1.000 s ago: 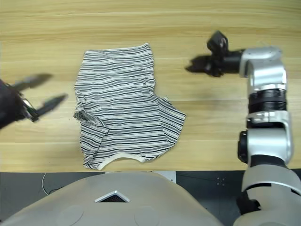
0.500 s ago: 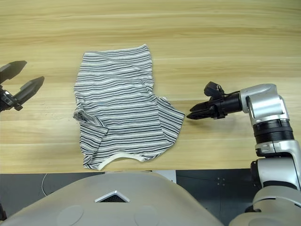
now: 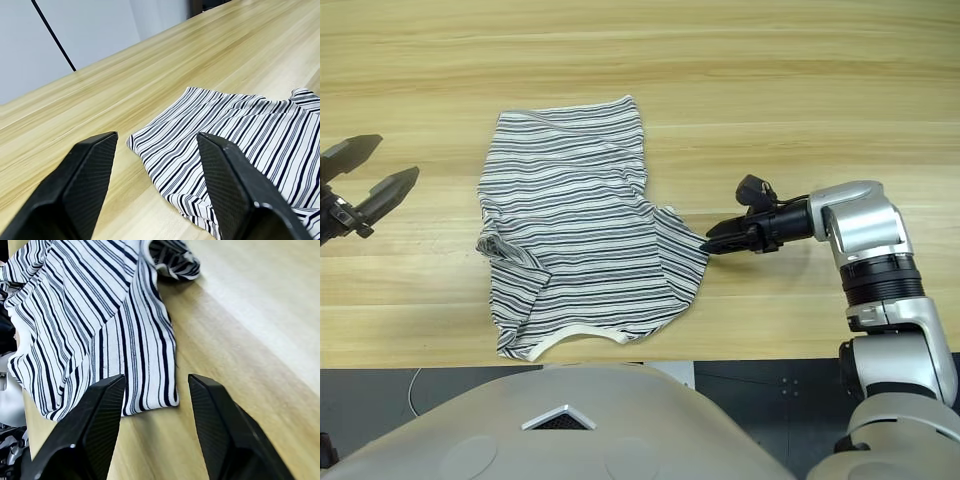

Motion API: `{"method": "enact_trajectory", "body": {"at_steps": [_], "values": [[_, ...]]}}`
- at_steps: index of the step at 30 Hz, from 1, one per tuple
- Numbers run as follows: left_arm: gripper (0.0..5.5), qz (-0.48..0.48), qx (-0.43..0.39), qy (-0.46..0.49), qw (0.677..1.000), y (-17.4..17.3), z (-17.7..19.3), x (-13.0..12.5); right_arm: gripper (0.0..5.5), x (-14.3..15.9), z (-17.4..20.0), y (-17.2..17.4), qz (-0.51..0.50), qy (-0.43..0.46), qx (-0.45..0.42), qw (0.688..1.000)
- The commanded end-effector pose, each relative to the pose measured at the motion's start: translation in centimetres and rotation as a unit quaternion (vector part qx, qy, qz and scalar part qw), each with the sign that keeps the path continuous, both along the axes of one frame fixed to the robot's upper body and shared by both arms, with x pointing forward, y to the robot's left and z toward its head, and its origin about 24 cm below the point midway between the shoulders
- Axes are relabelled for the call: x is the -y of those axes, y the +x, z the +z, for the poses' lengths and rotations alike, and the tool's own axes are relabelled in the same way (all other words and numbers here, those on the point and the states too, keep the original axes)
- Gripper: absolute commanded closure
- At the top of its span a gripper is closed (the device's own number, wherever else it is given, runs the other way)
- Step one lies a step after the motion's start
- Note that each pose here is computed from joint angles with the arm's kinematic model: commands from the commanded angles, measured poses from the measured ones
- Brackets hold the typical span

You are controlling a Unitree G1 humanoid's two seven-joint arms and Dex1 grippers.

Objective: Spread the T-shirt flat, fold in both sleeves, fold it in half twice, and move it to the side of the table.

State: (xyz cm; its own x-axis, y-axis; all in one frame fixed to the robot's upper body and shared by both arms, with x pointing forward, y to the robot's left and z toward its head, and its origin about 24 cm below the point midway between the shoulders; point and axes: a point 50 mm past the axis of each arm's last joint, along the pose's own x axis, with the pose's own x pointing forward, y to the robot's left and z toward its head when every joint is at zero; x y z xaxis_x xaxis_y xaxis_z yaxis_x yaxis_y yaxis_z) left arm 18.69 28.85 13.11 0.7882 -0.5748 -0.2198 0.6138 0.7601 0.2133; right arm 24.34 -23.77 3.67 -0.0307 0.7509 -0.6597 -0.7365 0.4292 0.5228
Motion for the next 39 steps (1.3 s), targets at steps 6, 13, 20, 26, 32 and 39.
{"method": "enact_trajectory", "body": {"at_steps": [6, 13, 20, 26, 32, 39], "values": [[2.53, -0.003, -0.007, 0.004, 1.0, -0.1, -0.5, 0.5, 4.28, 0.6, -1.5, -1.4, -0.004, -0.04, -0.04, 0.998], [2.53, -0.004, -0.005, 0.013, 1.0, 0.1, -0.7, 0.5, 5.37, 0.6, -1.5, -0.9, -0.008, -0.049, -0.029, 0.998], [2.53, -0.005, 0.0, 0.012, 1.0, 0.4, -0.9, 0.6, 5.37, -1.2, 1.7, 0.3, 0.025, -0.021, 0.044, 0.999], [2.53, -0.014, 0.005, 0.012, 1.0, 0.8, -0.9, 1.0, 5.37, -3.0, 5.2, 0.8, 0.062, -0.005, 0.119, 0.991], [2.53, -0.025, 0.007, 0.014, 1.0, 1.3, -0.9, 1.4, 5.37, -4.8, 6.8, -0.6, 0.111, 0.006, 0.146, 0.983], [2.53, -0.032, 0.009, 0.016, 0.999, 1.6, -0.8, 1.5, 5.37, -8.1, 6.7, -1.5, 0.16, 0.044, 0.145, 0.975]]}}
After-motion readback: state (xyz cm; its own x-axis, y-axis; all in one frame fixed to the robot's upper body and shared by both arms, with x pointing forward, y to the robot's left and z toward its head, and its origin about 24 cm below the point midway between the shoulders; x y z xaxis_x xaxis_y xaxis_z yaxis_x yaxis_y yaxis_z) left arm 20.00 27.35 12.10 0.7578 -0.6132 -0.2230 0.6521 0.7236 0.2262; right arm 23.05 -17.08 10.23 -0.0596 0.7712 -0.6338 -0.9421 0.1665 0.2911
